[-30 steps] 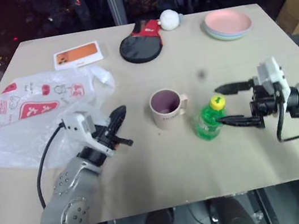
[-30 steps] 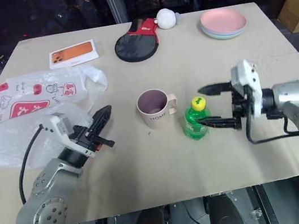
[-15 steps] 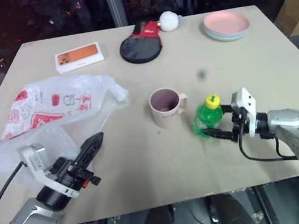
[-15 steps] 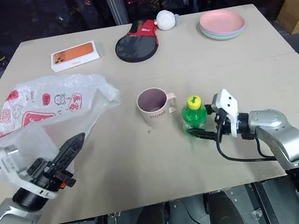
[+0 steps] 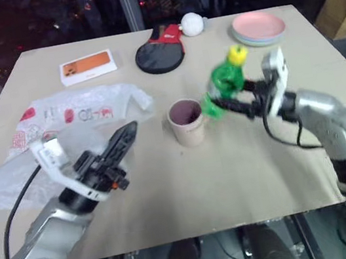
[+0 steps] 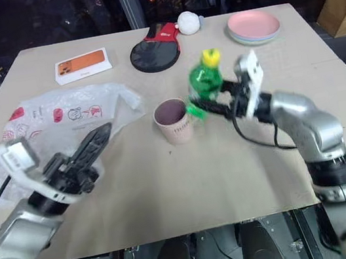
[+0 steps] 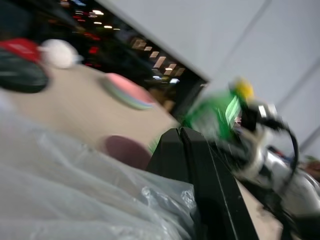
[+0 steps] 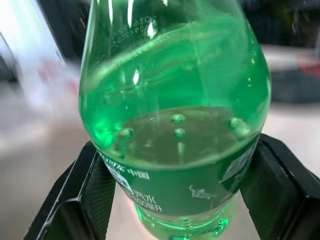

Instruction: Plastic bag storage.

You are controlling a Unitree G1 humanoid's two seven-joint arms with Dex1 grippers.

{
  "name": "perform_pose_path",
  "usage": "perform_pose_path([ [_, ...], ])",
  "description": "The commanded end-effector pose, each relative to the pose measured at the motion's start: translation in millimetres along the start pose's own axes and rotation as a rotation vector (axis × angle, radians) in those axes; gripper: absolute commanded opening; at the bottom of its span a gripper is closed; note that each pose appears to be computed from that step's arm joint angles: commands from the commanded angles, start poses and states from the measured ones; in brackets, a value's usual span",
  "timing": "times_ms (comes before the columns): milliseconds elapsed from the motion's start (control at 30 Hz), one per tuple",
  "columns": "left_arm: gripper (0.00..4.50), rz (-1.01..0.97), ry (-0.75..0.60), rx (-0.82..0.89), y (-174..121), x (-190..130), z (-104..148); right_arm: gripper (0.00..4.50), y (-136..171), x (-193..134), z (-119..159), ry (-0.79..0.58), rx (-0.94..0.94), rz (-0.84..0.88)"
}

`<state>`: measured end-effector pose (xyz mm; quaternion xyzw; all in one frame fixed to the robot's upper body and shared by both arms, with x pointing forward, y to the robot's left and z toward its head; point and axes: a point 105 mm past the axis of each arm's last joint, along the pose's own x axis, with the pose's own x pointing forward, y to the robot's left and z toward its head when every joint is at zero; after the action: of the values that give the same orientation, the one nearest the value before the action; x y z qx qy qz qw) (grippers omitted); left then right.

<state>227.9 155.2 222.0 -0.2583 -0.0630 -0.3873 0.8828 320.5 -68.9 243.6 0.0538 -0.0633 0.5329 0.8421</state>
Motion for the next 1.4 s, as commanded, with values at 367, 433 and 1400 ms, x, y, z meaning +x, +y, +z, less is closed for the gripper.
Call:
perform_pose_path([
  [367,0.00,-0.274,-0.215,-0.120,-51.1,30.9,42.8,2.95,50.9,105.0,5.5,0.064,0.152,0.305],
  [433,0.00,-0.278,-0.265,-0.137,-54.3,27.8,51.2,2.95,56.2,114.6,-4.3,0.116,0.167,0.332],
  [1400,0.00,-0.180,-0.616,-0.290,-36.4,30.1,63.8,4.43,109.9,145.1,-107.3,0.478,0.172,0.399],
])
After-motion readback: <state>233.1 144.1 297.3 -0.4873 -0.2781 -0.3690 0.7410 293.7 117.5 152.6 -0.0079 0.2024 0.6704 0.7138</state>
